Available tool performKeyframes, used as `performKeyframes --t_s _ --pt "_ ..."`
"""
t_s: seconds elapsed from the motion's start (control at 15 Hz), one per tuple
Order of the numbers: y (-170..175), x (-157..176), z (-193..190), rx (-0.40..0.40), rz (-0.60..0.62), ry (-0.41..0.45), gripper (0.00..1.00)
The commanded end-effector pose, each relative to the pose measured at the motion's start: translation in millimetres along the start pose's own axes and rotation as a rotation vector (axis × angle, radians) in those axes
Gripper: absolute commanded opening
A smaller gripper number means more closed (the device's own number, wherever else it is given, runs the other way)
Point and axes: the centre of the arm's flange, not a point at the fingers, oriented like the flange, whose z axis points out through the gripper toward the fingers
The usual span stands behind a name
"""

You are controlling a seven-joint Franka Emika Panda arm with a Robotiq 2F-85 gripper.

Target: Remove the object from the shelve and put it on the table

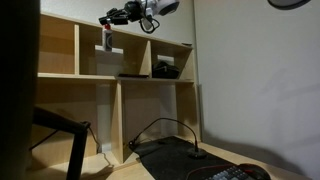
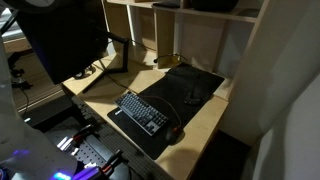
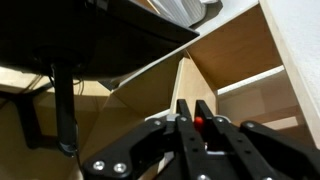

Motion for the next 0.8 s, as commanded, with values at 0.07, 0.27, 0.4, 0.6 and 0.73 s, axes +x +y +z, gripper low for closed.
performKeyframes --t_s 0.07,0.27,0.4,0.6,0.73 --pt "70.7 18.9 -45.1 -0.025 0.207 -0.147 0.03" --pt "119.9 52.0 -44.4 -0.042 0.347 -0.244 0.03" --pt "150.2 76.3 -32.1 -0.061 0.46 -0.29 0.03" --pt "203.1 114.1 -8.8 -0.105 0.625 -0.27 0.03" --pt "244.1 132.5 9.1 -0.132 0.683 -0.278 0.03"
